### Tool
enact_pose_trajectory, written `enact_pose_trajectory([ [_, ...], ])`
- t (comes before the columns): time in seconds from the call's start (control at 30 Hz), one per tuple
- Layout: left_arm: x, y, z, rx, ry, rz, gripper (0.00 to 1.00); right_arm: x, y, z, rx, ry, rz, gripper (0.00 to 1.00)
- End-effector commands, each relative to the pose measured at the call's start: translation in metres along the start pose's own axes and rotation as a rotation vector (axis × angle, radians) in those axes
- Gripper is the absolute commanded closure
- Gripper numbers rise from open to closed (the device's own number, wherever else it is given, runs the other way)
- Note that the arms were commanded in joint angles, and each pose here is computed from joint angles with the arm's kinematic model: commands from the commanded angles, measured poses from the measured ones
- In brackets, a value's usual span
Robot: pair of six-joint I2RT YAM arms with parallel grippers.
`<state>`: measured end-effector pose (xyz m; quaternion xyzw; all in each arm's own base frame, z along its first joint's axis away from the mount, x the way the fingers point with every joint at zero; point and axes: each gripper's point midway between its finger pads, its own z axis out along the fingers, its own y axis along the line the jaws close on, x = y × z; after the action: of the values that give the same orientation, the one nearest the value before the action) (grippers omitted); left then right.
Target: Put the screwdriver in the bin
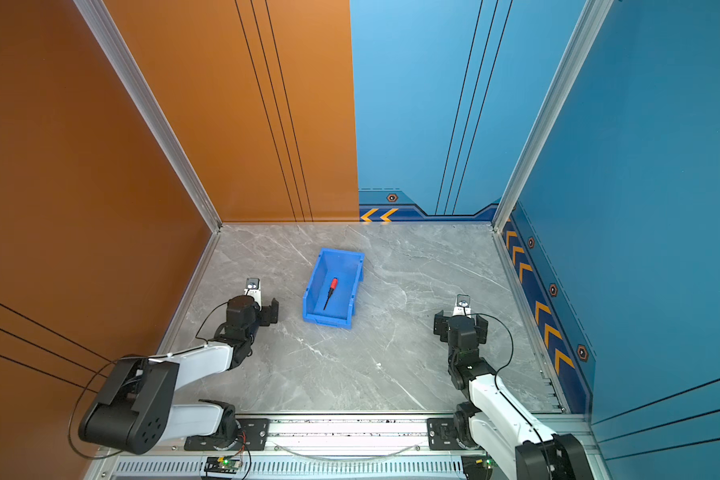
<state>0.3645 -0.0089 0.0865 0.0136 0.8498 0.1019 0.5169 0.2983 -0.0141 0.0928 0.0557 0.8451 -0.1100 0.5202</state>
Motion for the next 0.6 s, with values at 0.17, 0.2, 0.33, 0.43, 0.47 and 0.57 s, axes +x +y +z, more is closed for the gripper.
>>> enact_pose_trajectory([
  [0.17, -0.027, 0.01, 0.022, -0.006, -0.095, -0.042, 0.02, -0.056, 0.016, 0.026, -0.028, -0.195, 0.056, 0.0],
  [0.2, -0.025, 0.013, 0.022, -0.009, -0.093, -0.053, 0.02, -0.058, 0.017, 0.029, -0.027, -0.204, 0.058, 0.0],
  [0.33, -0.021, 0.017, 0.027, 0.005, -0.096, -0.094, 0.02, -0.063, 0.021, 0.04, -0.022, -0.198, 0.025, 0.0],
  [0.43, -0.015, 0.016, 0.029, 0.027, -0.098, -0.106, 0.02, -0.061, 0.016, 0.044, -0.016, -0.223, 0.033, 0.0],
  [0.47, -0.014, 0.018, 0.03, 0.026, -0.102, -0.112, 0.02, -0.058, 0.015, 0.046, -0.02, -0.235, 0.045, 0.0],
  [0.57, -0.014, 0.019, 0.03, 0.025, -0.106, -0.121, 0.02, -0.049, 0.013, 0.052, -0.027, -0.255, 0.062, 0.0],
])
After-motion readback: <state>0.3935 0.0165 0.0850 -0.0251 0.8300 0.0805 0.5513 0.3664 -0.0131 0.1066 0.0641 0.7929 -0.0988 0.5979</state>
